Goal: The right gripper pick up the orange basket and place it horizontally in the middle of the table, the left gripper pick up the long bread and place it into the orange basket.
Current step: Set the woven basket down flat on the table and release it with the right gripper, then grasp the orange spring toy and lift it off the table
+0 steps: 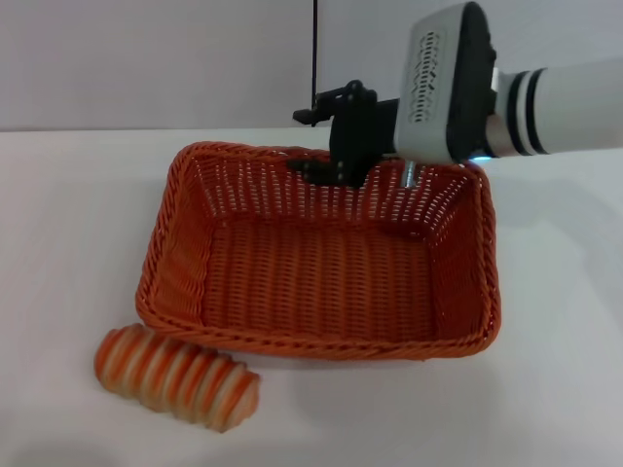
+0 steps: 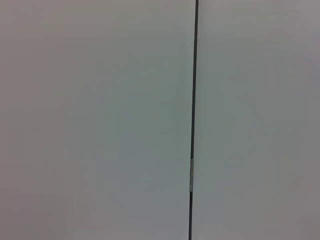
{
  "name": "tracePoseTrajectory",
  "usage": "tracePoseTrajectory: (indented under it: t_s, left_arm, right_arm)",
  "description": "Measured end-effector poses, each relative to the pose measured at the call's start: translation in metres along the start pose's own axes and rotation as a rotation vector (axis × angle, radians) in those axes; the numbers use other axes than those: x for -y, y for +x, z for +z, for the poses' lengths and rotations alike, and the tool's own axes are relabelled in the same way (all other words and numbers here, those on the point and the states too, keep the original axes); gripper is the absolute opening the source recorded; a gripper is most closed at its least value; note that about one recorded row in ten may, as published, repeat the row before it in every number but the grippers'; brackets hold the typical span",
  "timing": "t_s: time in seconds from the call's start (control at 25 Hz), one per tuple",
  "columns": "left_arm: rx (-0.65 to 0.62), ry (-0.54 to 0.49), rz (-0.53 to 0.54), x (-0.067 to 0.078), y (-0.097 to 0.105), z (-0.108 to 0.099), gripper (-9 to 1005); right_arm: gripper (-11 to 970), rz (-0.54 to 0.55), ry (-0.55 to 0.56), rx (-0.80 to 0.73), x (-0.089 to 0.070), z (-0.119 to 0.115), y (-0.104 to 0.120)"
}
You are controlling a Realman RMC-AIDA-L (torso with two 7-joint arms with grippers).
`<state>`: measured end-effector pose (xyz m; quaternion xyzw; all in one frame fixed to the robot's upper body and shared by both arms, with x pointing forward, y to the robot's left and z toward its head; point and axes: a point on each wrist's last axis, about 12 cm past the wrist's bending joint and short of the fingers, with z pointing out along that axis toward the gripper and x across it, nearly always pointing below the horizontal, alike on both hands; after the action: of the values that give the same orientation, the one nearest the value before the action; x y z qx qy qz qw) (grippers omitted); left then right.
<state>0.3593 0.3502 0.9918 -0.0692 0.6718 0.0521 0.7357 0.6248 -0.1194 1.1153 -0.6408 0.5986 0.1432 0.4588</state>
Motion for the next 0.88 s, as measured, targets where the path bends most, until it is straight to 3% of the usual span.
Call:
tracePoseTrajectory:
  t_s: [0.16,0.36,0.4,0.56,0.6,0.72,0.88]
  left_arm:
    - [0.0,0.0,0.0,0.0,0.0,0.0,515]
    - [-0.003,0.035,0.005,0.002,0.0,0.001,515]
    - [0.007,0.126,0.015,0.005,-0.003,-0.001,515]
    - [0.034,0.206,0.012,0.004,-0.008,-0.002,515]
    - [0.051,0.284,-0.02,-0.001,-0.013,-0.001,515]
    - [0.054,0.34,-0.05,-0.006,-0.018,0.0,515]
    - [0.012,0.516,-0.192,-0.037,-0.042,0.006,515]
  right_arm:
    - [493,0.004,0.027,0.024,-0.001,-0.008,0.0]
    - [543,0.095,0.124,0.15,-0.001,-0.033,-0.006]
    - [543,0.122,0.153,0.181,-0.002,-0.042,-0.005]
    - [543,0.235,0.288,0.295,-0.009,-0.081,0.003]
    - [543,0.266,0.325,0.32,-0.013,-0.093,0.007]
    - [543,0.351,0.413,0.36,-0.024,-0.118,0.021]
    - [543,0.491,0.518,0.442,-0.05,-0.16,0.051]
